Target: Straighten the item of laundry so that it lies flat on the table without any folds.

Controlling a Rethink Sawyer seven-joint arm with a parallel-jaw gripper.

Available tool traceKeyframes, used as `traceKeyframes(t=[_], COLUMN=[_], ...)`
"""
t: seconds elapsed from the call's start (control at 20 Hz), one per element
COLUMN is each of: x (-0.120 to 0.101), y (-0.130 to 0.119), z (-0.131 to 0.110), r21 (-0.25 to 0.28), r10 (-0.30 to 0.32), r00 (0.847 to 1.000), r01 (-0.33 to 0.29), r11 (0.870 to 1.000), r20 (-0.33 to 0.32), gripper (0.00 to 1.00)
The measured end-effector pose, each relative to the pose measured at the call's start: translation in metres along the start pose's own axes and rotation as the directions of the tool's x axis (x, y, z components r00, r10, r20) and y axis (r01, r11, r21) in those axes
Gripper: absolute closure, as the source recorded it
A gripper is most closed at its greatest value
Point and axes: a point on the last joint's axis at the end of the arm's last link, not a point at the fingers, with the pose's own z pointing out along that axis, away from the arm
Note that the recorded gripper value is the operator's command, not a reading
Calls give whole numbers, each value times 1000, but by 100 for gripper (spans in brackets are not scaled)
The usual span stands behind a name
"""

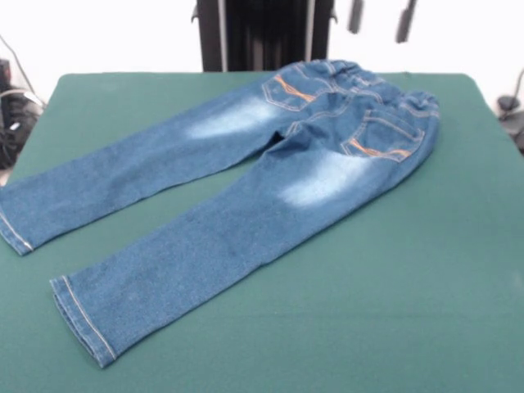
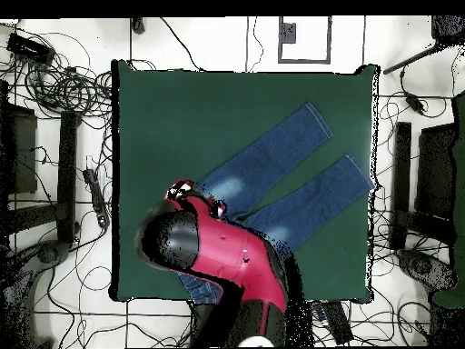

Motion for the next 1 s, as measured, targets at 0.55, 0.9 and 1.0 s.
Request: traceKeyframes(t=[0.55, 0.9, 1.0], x=[-93, -104, -105], y=[-112, -144, -149], z=[-30, -64, -76], r21=[44, 63, 66], r10=[136, 165, 160], r00=[989, 986, 987], r01=[-139, -166, -162], r11=[989, 984, 985], r20=[62, 25, 27], gripper=[0, 0, 0])
